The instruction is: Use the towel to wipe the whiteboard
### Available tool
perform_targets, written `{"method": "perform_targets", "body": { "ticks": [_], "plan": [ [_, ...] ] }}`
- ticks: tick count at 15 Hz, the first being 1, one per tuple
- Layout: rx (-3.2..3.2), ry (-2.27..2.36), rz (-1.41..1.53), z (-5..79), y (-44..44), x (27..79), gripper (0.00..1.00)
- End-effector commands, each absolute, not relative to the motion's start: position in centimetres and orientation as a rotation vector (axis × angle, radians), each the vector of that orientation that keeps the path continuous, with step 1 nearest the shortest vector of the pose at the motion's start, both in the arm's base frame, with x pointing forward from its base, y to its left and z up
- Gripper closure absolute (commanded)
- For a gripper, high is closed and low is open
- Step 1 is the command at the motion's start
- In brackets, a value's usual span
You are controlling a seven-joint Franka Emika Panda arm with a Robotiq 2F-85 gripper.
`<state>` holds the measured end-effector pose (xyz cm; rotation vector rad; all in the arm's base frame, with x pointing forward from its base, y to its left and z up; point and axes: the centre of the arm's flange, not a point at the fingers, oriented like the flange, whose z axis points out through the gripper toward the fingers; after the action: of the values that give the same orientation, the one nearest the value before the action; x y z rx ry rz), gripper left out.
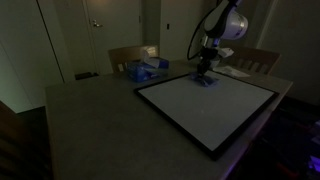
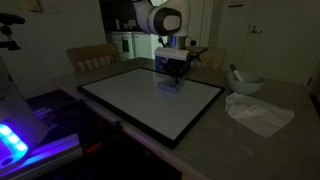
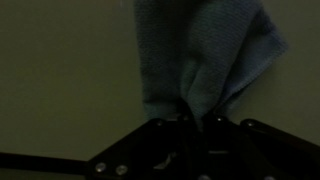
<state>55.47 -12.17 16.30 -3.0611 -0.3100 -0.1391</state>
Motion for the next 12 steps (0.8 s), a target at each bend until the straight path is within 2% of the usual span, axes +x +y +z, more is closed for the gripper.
{"method": "perform_targets", "body": {
  "ticks": [1, 12],
  "plan": [
    [-3.038, -0.263, -0.019, 16.4, -11.7, 54.8, 0.97],
    [-3.016, -0.235, 0.199, 16.2, -9.4, 50.2, 0.97]
  ]
}}
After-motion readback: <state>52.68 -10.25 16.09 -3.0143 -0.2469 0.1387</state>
